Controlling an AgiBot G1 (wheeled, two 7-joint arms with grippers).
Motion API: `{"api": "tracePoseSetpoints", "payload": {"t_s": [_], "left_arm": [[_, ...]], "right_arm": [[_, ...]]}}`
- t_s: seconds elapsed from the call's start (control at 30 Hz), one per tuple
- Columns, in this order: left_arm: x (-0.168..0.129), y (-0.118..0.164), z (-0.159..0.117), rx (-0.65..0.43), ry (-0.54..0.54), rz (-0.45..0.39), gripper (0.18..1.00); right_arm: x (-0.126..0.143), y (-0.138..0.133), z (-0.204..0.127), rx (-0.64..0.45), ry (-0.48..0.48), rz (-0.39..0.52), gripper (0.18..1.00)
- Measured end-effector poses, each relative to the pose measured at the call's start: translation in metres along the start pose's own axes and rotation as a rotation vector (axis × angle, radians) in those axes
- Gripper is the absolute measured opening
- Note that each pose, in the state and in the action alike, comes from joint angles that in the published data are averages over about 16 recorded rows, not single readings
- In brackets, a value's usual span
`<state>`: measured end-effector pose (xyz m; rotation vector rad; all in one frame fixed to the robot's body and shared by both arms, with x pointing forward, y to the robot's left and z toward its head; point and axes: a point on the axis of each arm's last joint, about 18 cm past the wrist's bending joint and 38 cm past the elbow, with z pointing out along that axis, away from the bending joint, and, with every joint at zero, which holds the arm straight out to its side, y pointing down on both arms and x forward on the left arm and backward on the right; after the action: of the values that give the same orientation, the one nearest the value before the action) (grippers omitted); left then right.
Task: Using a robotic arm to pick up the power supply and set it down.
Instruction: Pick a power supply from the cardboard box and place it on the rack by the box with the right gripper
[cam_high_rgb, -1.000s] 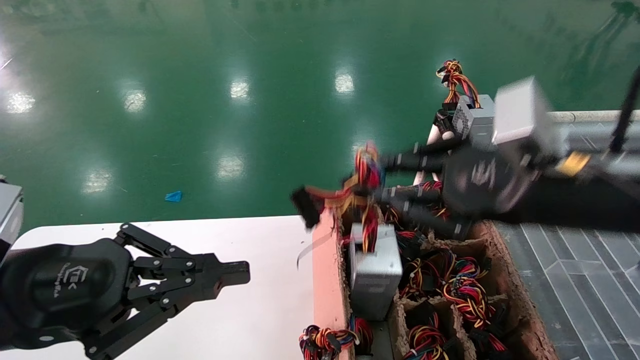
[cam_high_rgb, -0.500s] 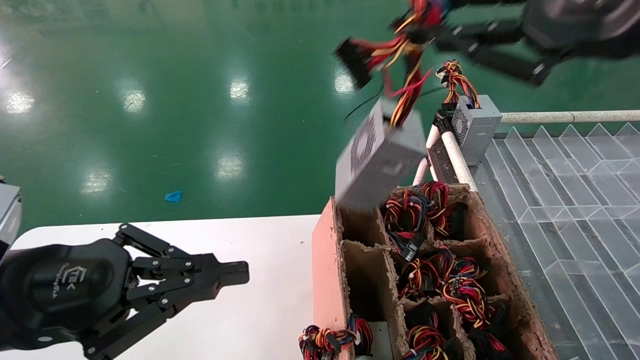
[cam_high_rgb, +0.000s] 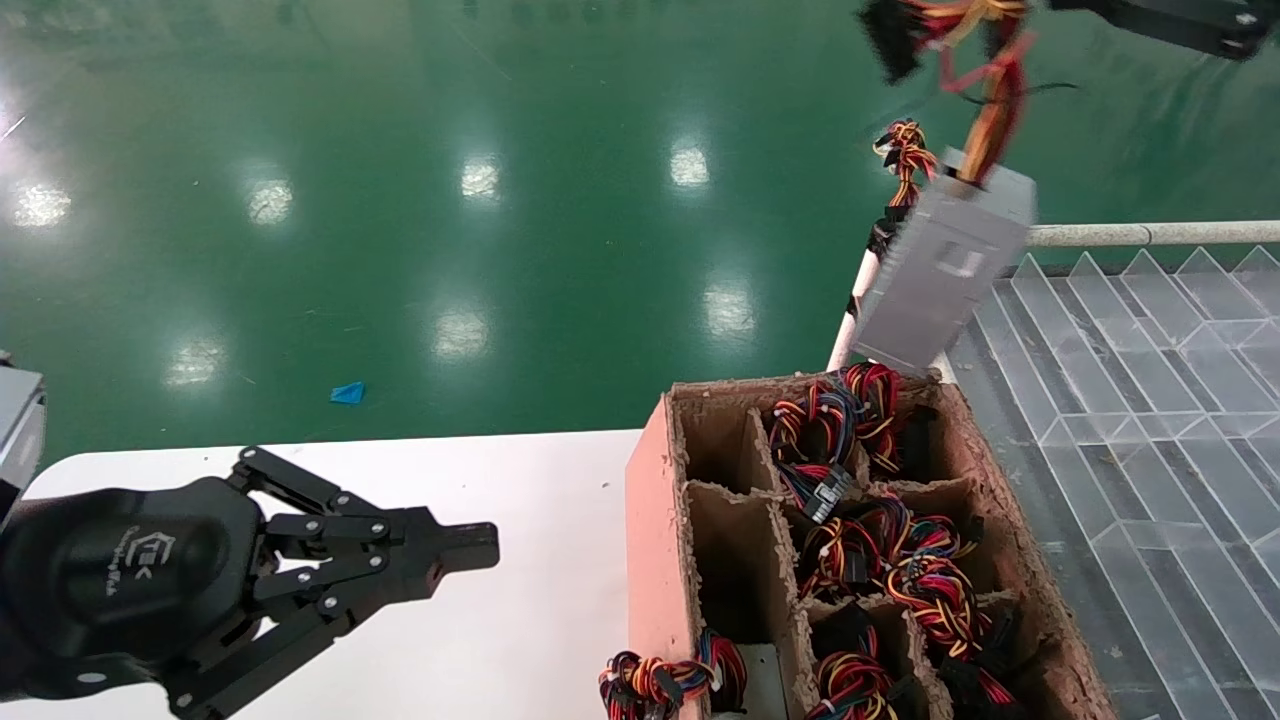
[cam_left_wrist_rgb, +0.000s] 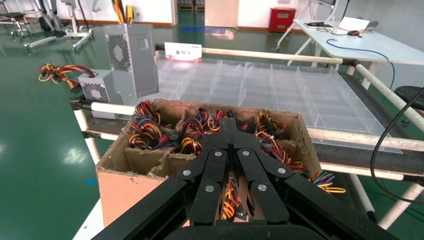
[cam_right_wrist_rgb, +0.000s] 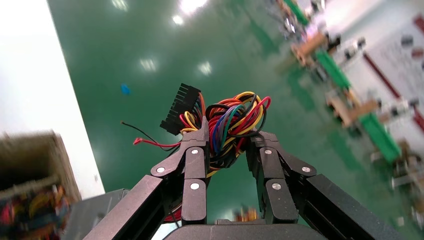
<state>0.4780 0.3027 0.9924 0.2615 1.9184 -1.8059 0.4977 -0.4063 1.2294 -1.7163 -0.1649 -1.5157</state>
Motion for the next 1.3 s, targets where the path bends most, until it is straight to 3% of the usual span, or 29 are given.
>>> {"api": "tracePoseSetpoints", "payload": {"t_s": [0.33,0.63,1.3], "left_arm": [[0.0,0.0,0.0,0.0,0.0,0.0,0.191],[0.0,0.0,0.0,0.0,0.0,0.0,0.191],[0.0,0.0,0.0,0.0,0.0,0.0,0.191]], "right_arm": [[0.012,0.058,-0.029,-0.136,0.065,0.096,0.315],[0.016,0.099,-0.035,-0.219,0.118,0.16,0.315],[0.03,0.134,-0.01,-0.297,0.231,0.201,0.314]]}}
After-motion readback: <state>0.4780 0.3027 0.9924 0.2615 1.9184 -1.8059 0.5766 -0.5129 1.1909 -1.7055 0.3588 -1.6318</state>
